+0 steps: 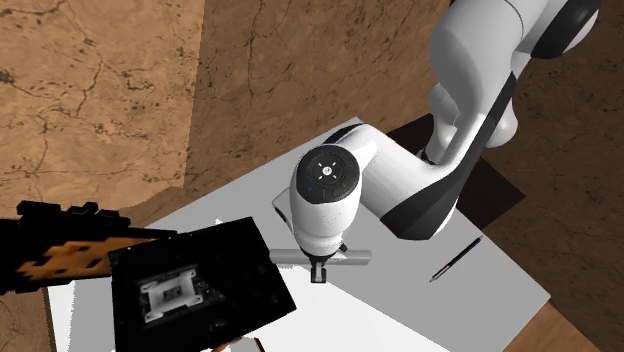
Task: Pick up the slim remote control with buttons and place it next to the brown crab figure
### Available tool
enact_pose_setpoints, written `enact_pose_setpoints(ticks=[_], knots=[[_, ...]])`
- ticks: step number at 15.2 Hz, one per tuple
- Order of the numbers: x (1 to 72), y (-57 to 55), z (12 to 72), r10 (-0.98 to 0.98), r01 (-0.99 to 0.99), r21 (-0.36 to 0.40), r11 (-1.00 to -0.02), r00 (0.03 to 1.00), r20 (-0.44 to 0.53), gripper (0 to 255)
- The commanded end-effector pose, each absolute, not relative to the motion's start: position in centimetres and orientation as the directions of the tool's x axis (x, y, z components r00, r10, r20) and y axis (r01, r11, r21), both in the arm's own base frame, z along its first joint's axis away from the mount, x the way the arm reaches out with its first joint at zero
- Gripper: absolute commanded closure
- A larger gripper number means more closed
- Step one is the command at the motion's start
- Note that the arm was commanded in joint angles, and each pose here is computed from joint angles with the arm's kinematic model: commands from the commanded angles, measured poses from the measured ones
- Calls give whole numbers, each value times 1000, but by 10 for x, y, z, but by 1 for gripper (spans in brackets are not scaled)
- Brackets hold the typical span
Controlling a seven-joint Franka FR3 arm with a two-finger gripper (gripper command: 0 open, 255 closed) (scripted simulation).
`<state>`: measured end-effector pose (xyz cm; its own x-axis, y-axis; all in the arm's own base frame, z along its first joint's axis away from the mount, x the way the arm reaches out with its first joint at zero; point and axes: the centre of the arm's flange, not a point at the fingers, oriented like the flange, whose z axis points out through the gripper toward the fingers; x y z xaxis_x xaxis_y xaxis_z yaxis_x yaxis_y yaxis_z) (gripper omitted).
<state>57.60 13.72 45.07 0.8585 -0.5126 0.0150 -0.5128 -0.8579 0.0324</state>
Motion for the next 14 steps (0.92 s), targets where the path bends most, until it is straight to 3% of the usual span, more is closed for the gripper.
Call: enact_pose_setpoints(ticks=[1, 11, 12, 14], knots=[[576, 137, 440, -513, -513, 33, -858, 858, 15, 255], [576, 137, 425, -513, -513, 33, -858, 858, 15, 255], [576, 137, 425, -513, -513, 33, -858, 858, 15, 0], [576, 137, 425, -513, -513, 33, -858, 858, 15, 0]])
